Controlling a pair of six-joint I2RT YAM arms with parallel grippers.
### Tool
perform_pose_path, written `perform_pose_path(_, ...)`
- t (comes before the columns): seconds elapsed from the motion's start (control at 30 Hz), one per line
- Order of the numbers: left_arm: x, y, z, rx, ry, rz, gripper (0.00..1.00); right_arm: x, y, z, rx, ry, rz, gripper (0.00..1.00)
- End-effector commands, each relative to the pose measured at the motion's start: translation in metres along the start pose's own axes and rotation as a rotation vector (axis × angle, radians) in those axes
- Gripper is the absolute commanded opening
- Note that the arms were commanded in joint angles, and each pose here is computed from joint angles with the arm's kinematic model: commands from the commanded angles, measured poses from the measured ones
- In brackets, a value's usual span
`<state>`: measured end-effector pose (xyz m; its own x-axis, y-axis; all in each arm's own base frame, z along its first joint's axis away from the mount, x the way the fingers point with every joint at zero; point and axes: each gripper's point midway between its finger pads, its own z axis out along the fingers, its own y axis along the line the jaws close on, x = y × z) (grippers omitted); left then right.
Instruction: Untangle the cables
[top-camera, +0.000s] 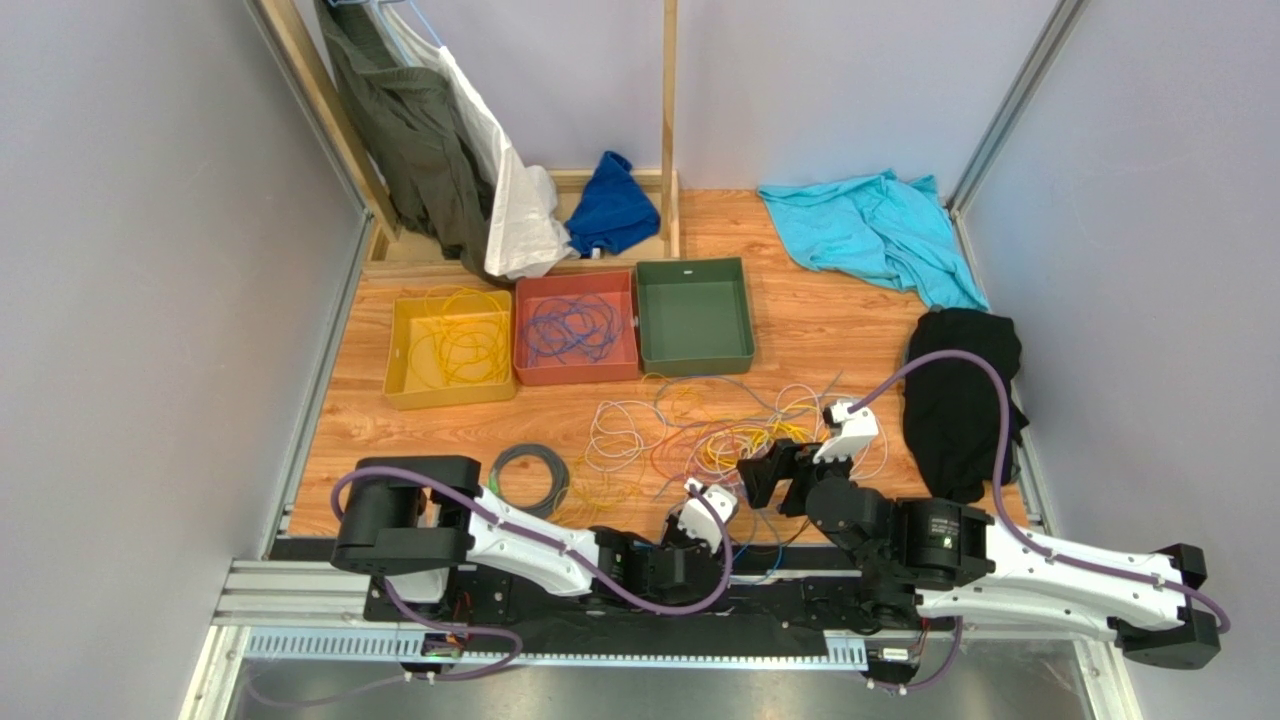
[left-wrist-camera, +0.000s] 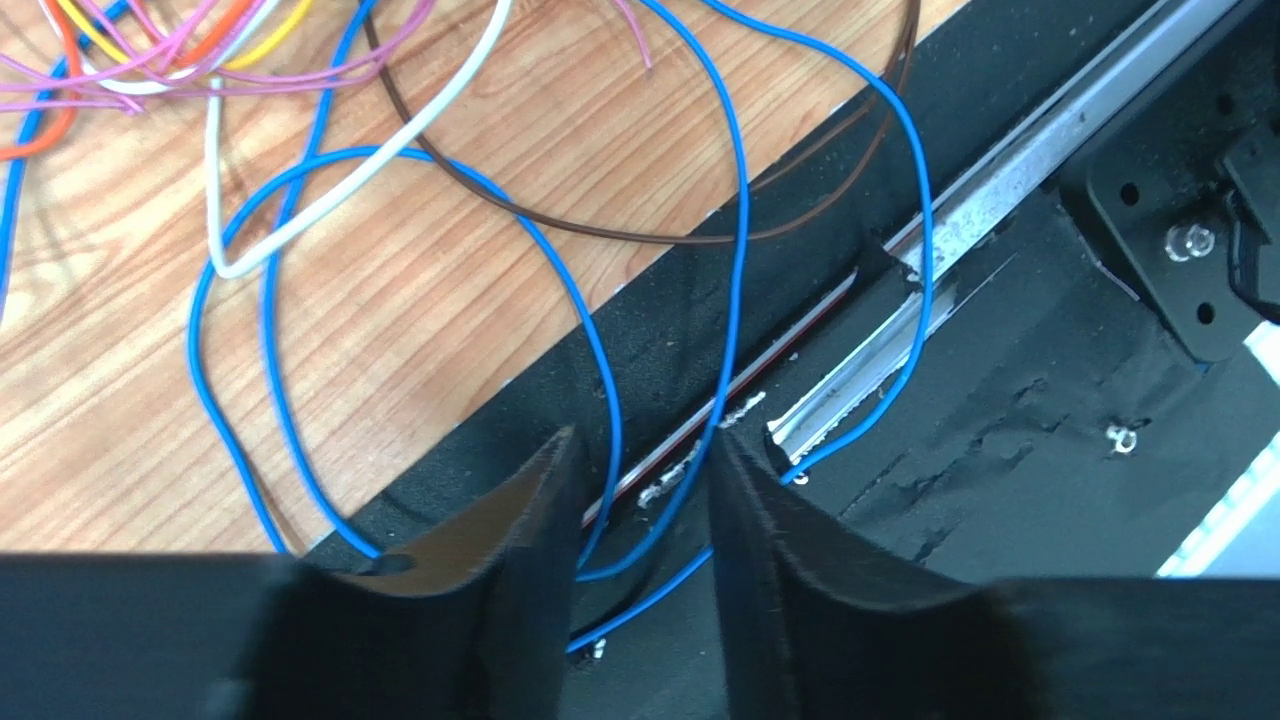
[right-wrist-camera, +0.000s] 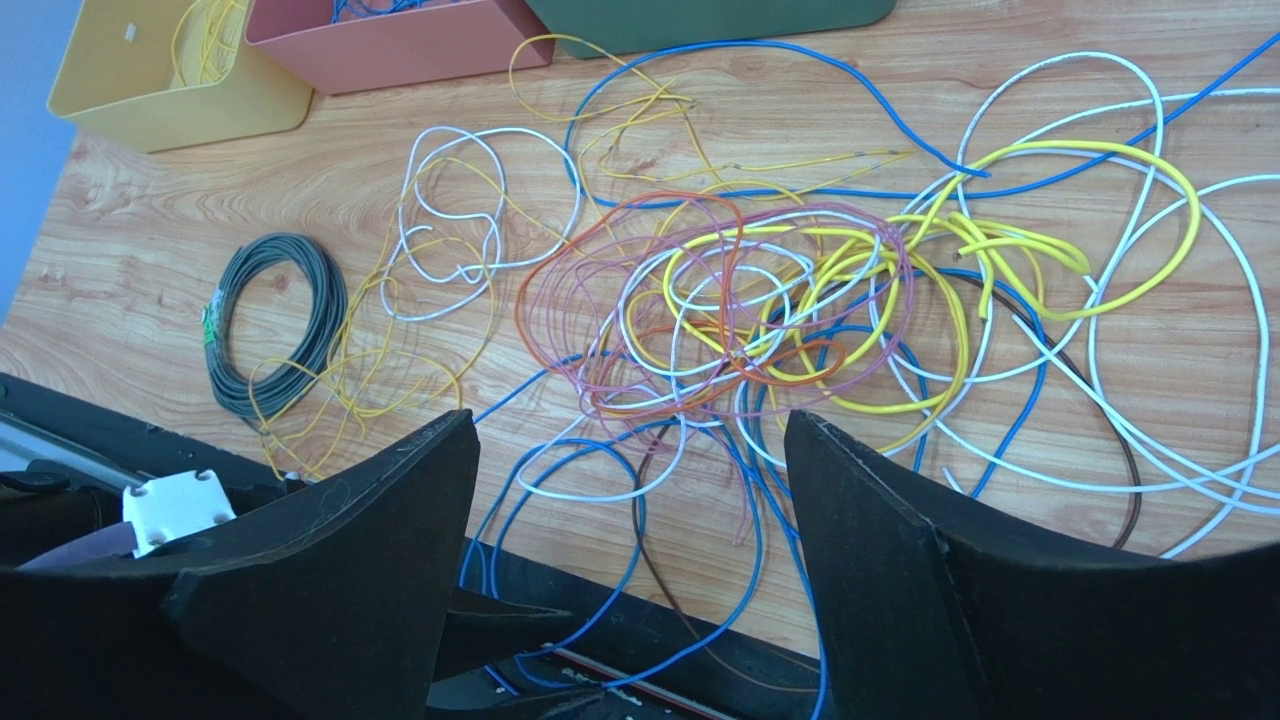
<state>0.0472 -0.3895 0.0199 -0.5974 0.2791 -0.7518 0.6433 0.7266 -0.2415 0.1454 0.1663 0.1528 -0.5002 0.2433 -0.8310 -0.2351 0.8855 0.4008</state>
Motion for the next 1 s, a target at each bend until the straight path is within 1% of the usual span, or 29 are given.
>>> perform_pose_path(0.0,-0.005,-0.006,0.000,0.013,-0.015,-0.035,0.31,0.000,-0.002,-0.001,0.001,-0.007,0.021,0.79)
perform_pose_path(0.03,-0.005,-0.002,-0.002,-0.002,-0.012,-0.025,0.27,-0.001,-0.002,-0.001,0.000,-0.007,0.023,0.79)
perform_pose_path(0.07,-0.015,-0.004,-0.009,0.005,-0.031,-0.034,0.26,-0.001,-0.001,-0.001,-0.002,-0.009,0.026,0.79)
perform_pose_path(0.13,-0.027,0.006,-0.020,-0.033,-0.052,-0.017,0.16,-0.001,-0.001,-0.002,-0.004,-0.009,0.022,0.79)
perform_pose_path(0.17,-0.046,0.002,-0.034,-0.015,-0.092,-0.037,0.13,-0.003,-0.001,-0.002,-0.007,-0.012,0.023,0.79)
perform_pose_path(0.2,-0.059,0.006,-0.042,-0.026,-0.126,-0.037,0.05,-0.003,-0.002,-0.002,-0.005,-0.011,0.023,0.79)
perform_pose_path(0.23,-0.074,0.010,-0.061,-0.023,-0.152,-0.040,0.00,-0.003,-0.002,-0.002,-0.004,-0.014,0.021,0.79)
perform_pose_path(0.3,-0.103,0.017,-0.084,-0.038,-0.225,-0.027,0.00,-0.004,-0.003,-0.003,-0.004,-0.018,0.023,0.79)
perform_pose_path(0.37,-0.141,0.024,-0.122,-0.030,-0.307,-0.036,0.00,-0.005,-0.003,-0.004,-0.008,-0.021,0.024,0.79)
perform_pose_path(0.4,-0.157,0.033,-0.136,-0.059,-0.353,-0.004,0.00,-0.005,-0.004,-0.004,-0.009,-0.024,0.026,0.79)
perform_pose_path(0.43,-0.172,0.041,-0.157,-0.065,-0.388,0.002,0.00,-0.004,-0.004,-0.004,-0.012,-0.024,0.029,0.79)
perform_pose_path(0.47,-0.194,0.042,-0.176,-0.062,-0.437,-0.008,0.00,-0.004,-0.004,-0.004,-0.014,-0.025,0.027,0.79)
perform_pose_path(0.5,-0.209,0.052,-0.190,-0.105,-0.473,0.032,0.00,-0.005,-0.005,-0.004,-0.016,-0.030,0.032,0.79)
perform_pose_path(0.53,-0.219,0.062,-0.205,-0.123,-0.492,0.041,0.00,-0.004,-0.005,-0.004,-0.020,-0.029,0.034,0.79)
perform_pose_path(0.57,-0.242,0.064,-0.224,-0.124,-0.535,0.023,0.00,-0.004,-0.005,-0.004,-0.021,-0.030,0.033,0.79)
perform_pose_path(0.63,-0.261,0.084,-0.244,-0.187,-0.567,0.054,0.00,-0.003,-0.006,-0.004,-0.027,-0.031,0.036,0.79)
perform_pose_path(0.67,-0.277,0.088,-0.259,-0.196,-0.597,0.053,0.00,-0.003,-0.006,-0.004,-0.032,-0.032,0.040,0.79)
perform_pose_path(0.73,-0.293,0.100,-0.273,-0.219,-0.625,0.040,0.00,-0.003,-0.006,-0.005,-0.040,-0.033,0.042,0.79)
perform_pose_path(0.83,-0.325,0.107,-0.301,-0.225,-0.692,0.015,0.00,-0.004,-0.006,-0.007,-0.051,-0.037,0.043,0.79)
perform_pose_path(0.97,-0.356,0.112,-0.320,-0.264,-0.734,0.037,0.00,-0.005,-0.006,-0.008,-0.058,-0.041,0.039,0.79)
